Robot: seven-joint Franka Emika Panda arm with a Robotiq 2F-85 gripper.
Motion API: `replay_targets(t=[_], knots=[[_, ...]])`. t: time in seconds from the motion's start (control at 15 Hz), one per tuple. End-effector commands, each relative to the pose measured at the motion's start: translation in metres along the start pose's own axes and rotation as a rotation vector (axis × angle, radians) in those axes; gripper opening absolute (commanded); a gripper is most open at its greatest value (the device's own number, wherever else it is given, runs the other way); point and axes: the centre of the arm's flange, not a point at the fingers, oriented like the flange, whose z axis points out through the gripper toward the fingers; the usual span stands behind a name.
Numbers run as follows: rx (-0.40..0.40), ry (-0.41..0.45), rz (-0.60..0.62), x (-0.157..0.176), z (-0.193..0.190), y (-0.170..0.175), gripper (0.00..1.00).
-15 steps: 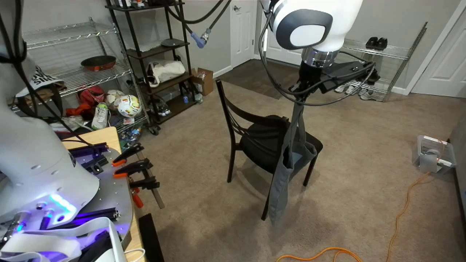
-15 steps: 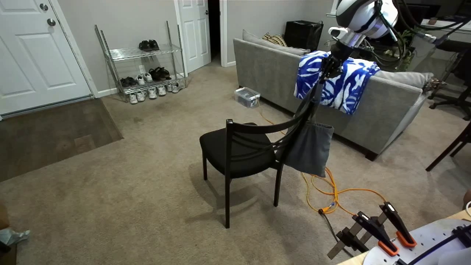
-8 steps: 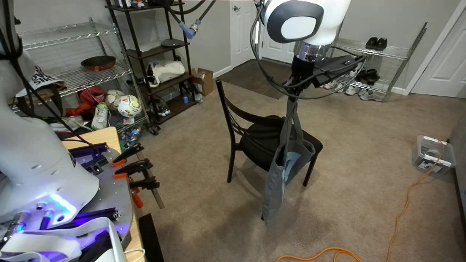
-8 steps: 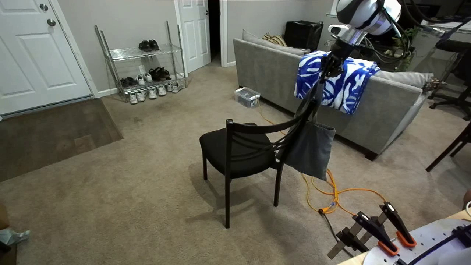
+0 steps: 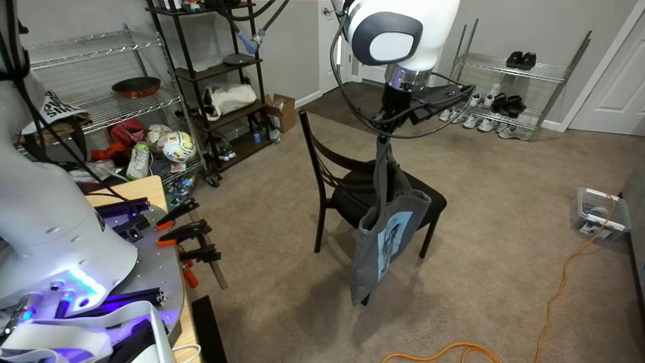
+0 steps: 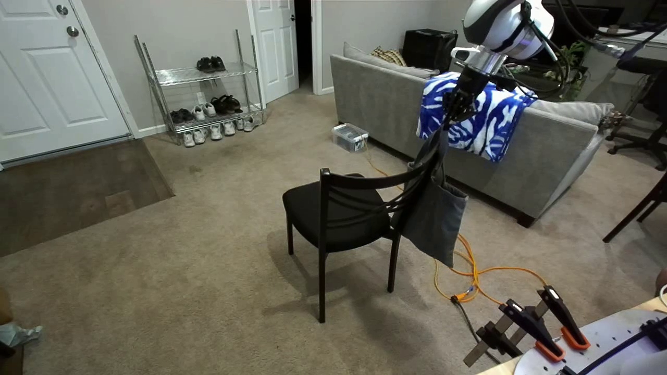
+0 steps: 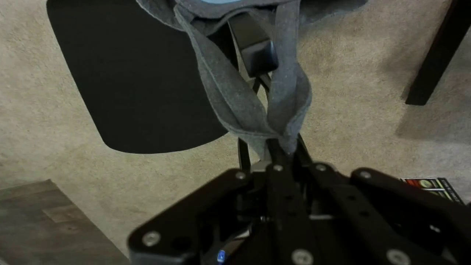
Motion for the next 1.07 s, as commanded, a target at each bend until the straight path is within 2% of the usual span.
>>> replay_targets(t=[0.0,0.67,0.73,0.8,1.0], knots=[[0.023,-0.002,-0.067,0.021,-0.006,-0.024,0.02],[0.048,0.016,-0.017,0.002,-0.001,-0.027,0.02],[0.04,0.004,-0.006,0.005,0.009,-0.015,0.02],[0.041,0.003,-0.003,0.003,0.01,-0.016,0.08],[0.047,0.004,-0.004,0.004,0.014,-0.016,0.08]])
